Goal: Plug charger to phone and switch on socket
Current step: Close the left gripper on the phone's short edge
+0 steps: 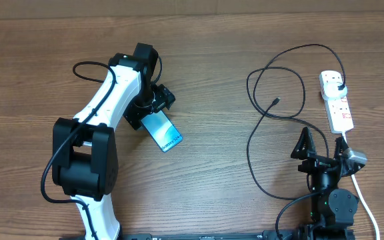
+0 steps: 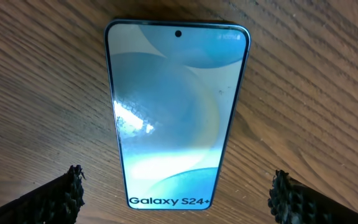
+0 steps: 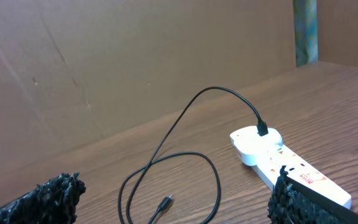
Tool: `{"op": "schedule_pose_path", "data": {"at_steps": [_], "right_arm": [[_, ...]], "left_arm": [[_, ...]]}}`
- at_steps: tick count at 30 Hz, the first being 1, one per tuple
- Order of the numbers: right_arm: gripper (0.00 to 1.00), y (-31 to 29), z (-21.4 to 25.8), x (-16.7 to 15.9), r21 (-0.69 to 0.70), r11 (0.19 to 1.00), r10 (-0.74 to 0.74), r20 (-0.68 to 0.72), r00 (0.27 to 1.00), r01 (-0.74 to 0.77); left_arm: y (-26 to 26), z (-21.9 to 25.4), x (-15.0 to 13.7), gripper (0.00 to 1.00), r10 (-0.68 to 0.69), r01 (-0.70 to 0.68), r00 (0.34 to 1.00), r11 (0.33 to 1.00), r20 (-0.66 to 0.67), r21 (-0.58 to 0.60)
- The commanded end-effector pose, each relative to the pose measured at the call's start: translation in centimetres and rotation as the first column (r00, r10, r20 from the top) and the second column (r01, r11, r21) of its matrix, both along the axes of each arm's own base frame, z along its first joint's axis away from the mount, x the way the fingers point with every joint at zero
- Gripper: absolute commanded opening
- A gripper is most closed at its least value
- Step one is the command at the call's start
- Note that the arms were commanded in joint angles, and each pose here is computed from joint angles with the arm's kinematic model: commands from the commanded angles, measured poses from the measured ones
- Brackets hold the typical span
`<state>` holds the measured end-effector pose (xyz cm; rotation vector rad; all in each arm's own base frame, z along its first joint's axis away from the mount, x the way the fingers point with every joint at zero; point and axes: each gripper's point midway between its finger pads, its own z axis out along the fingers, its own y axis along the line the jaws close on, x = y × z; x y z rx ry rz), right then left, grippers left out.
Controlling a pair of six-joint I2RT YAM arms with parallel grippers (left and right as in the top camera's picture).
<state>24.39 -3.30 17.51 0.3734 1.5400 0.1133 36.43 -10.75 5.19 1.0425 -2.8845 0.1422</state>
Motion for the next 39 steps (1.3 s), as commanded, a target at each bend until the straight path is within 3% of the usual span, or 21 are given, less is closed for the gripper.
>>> {"op": "schedule_pose_path", "data": {"at_steps": [1,16,27,39], "right_arm": [[1.00,0.0,-0.3,0.0,-0.007,1.000,-0.003,-0.004,1.000,0.003],[1.00,0.0,-0.3,0.0,-0.007,1.000,-0.003,-0.004,1.000,0.003],[1.00,0.0,-0.3,0.0,-0.007,1.000,-0.003,-0.004,1.000,0.003],[1.00,0.0,-0.3,0.0,-0.007,1.000,-0.003,-0.004,1.000,0.003]], "left_arm": [[0.3,-0.5,0.4,1.00,-0.018,0.018,1.000,1.000,0.006,0.026],[-0.6,-2.1,-0.3,1.00,-0.042,0.042,0.999,0.999,0.005,0.020],[0.0,-3.4,-1.5,1.00,-0.057,0.058,0.998,0.994,-0.018,0.088],[-1.1,-5.4,-1.1,1.00,-0.057,0.056,0.998,0.998,0.032,0.025]]}}
